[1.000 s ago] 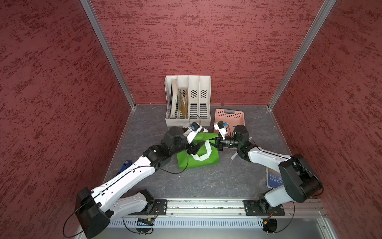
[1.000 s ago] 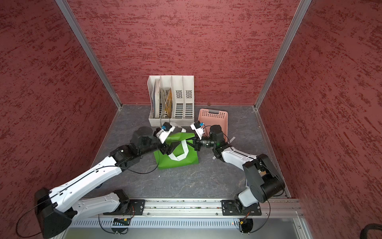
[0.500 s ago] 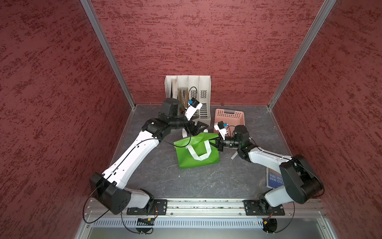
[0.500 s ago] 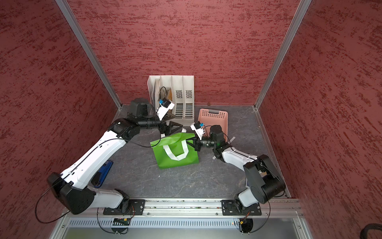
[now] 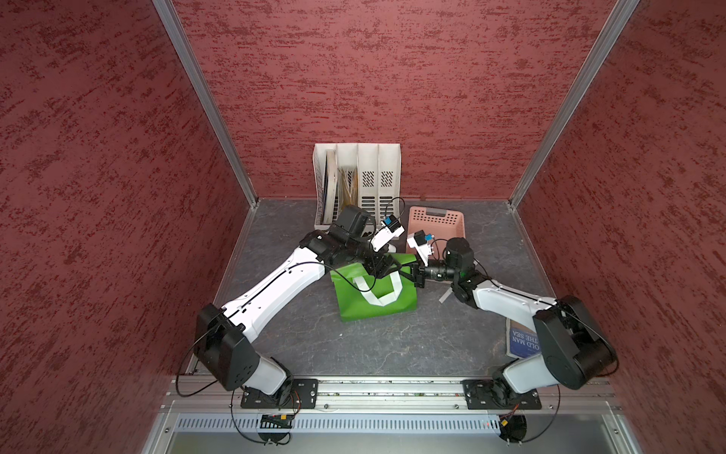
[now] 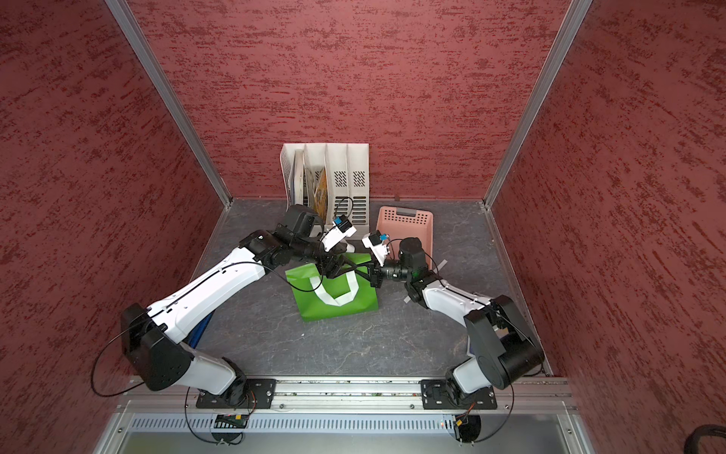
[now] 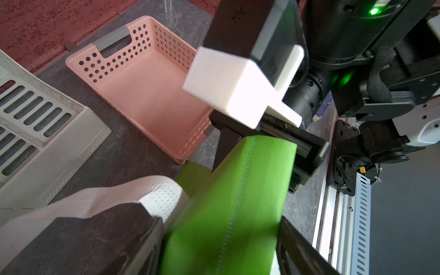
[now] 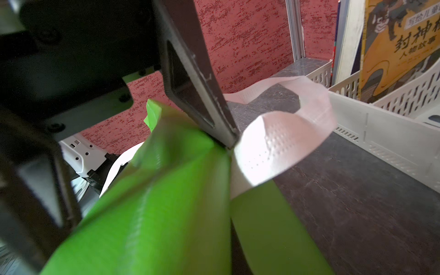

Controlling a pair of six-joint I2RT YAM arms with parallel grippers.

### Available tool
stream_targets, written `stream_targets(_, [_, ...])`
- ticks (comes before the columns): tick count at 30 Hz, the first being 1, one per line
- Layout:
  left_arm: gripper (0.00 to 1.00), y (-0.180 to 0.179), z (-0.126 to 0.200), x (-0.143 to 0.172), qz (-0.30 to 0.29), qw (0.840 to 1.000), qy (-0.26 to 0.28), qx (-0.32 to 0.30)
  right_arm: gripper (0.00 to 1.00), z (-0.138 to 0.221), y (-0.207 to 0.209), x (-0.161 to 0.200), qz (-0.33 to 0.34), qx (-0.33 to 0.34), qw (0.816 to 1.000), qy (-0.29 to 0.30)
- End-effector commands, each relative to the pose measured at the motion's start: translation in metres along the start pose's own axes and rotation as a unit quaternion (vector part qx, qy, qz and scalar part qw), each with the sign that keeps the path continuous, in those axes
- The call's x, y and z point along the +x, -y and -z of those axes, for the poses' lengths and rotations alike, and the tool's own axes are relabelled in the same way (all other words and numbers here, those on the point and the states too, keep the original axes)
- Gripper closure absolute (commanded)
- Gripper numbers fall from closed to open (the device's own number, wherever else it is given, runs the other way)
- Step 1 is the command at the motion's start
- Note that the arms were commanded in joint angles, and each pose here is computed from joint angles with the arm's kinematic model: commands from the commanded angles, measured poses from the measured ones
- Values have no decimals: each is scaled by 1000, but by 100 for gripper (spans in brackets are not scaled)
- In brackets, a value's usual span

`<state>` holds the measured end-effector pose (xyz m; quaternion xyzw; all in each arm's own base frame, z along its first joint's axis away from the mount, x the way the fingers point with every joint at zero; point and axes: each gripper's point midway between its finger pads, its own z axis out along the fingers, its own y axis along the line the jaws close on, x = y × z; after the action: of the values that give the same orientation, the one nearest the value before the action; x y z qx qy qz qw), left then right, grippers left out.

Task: Place the ice pack in the delivery bag
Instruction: Seal the delivery bag at the center of the board.

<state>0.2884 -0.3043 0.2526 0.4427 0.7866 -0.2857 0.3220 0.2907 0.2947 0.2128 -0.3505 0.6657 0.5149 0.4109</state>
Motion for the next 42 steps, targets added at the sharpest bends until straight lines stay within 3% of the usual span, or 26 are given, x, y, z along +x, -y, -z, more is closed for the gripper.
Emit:
stream_targets(1, [33, -5, -14, 13, 6, 1000, -23, 1, 100, 7, -23, -33, 62, -22, 997, 39])
stream_targets(4, [36, -2, -18, 9, 9, 1000, -14, 17, 100, 7, -25, -33, 65, -22, 997, 40])
stream_targets(12, [11, 25, 16, -6, 21, 995, 45, 85, 100, 5, -16, -26, 61, -6, 998, 28])
stream_targets(16, [10, 10, 34, -18, 49, 989, 110, 81, 100, 4, -16, -27, 60, -9, 998, 31])
stream_targets(23, [30, -4, 9, -10, 96, 987, 66, 112, 100, 4, -18, -31, 63, -12, 997, 34])
stream_targets(38, [43, 7, -23, 14, 70, 993, 7, 91, 100, 4, -17, -35, 59, -7, 998, 29])
stream_targets(42, [73, 2, -30, 17, 61, 996, -4, 67, 100, 6, -18, -34, 55, -3, 998, 26])
